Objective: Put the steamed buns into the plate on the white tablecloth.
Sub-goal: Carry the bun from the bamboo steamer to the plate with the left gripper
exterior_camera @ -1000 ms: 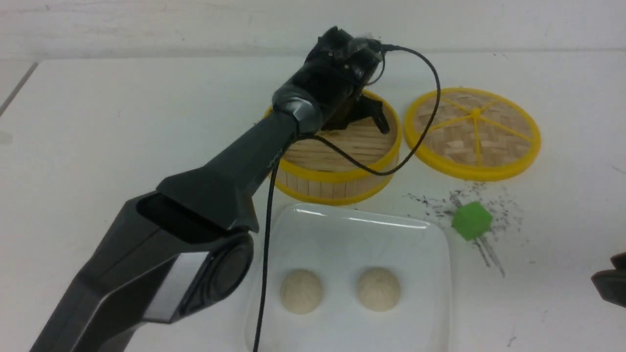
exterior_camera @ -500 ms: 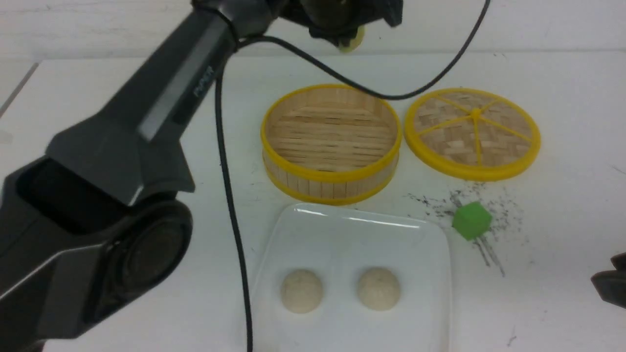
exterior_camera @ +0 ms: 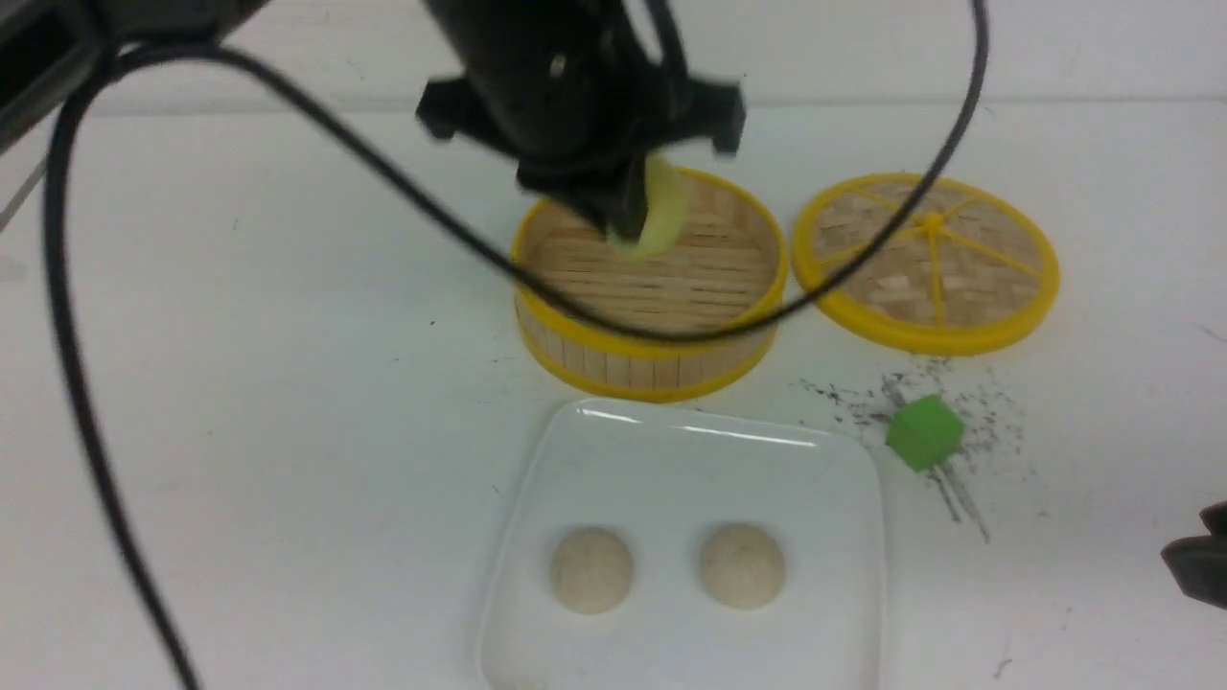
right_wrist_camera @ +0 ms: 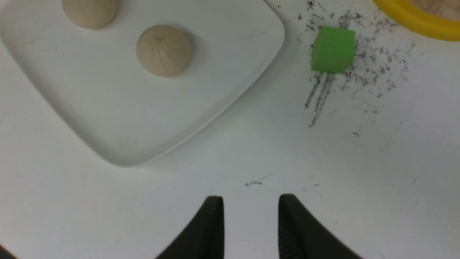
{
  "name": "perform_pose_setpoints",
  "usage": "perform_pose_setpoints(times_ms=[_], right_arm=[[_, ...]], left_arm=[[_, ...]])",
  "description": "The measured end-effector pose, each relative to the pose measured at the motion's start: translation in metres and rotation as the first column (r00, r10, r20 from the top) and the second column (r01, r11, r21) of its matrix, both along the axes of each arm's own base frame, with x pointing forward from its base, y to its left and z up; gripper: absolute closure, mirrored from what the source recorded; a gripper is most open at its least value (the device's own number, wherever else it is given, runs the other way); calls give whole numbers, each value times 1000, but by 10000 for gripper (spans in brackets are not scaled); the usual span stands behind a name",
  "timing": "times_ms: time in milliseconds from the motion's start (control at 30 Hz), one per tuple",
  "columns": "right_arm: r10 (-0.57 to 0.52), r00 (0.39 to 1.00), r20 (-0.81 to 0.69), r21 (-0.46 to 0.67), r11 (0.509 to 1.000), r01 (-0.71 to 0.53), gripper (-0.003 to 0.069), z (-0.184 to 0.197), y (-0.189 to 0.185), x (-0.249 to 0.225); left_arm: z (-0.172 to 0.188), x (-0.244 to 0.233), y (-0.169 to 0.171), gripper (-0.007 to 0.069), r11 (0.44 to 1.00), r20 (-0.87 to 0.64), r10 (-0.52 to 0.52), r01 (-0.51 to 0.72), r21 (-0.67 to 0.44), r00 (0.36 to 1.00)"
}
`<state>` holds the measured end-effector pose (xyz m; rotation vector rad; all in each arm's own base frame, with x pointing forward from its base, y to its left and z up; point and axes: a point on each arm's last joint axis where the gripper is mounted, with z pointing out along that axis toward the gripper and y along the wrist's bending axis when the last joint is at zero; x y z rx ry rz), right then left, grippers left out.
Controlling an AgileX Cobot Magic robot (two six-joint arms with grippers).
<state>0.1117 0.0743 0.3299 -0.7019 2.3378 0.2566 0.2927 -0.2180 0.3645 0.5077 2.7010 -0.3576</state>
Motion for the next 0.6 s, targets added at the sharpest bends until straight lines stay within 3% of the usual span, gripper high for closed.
perform_pose_setpoints(times_ms=[67, 133, 200, 367, 600], right_arm=[[0, 1000, -1, -1, 1000, 0, 420, 0, 0, 0], [0, 1000, -1, -1, 1000, 0, 420, 0, 0, 0], [0, 1000, -1, -1, 1000, 0, 420, 0, 0, 0], [0, 1000, -1, -1, 1000, 0, 420, 0, 0, 0], [0, 1000, -1, -1, 1000, 0, 420, 0, 0, 0]], left_arm=[[-15, -7, 4, 599, 1000, -49, 1, 1, 26, 999], [-59, -17, 10, 597, 998, -121, 12, -5, 56, 993], [-80, -16, 8, 595, 999, -121, 23, -19, 34, 992], [-110, -8, 0, 592, 998, -93, 48, -50, -26, 995], [-144, 5, -9, 556, 998, -124, 55, -56, -2, 991]])
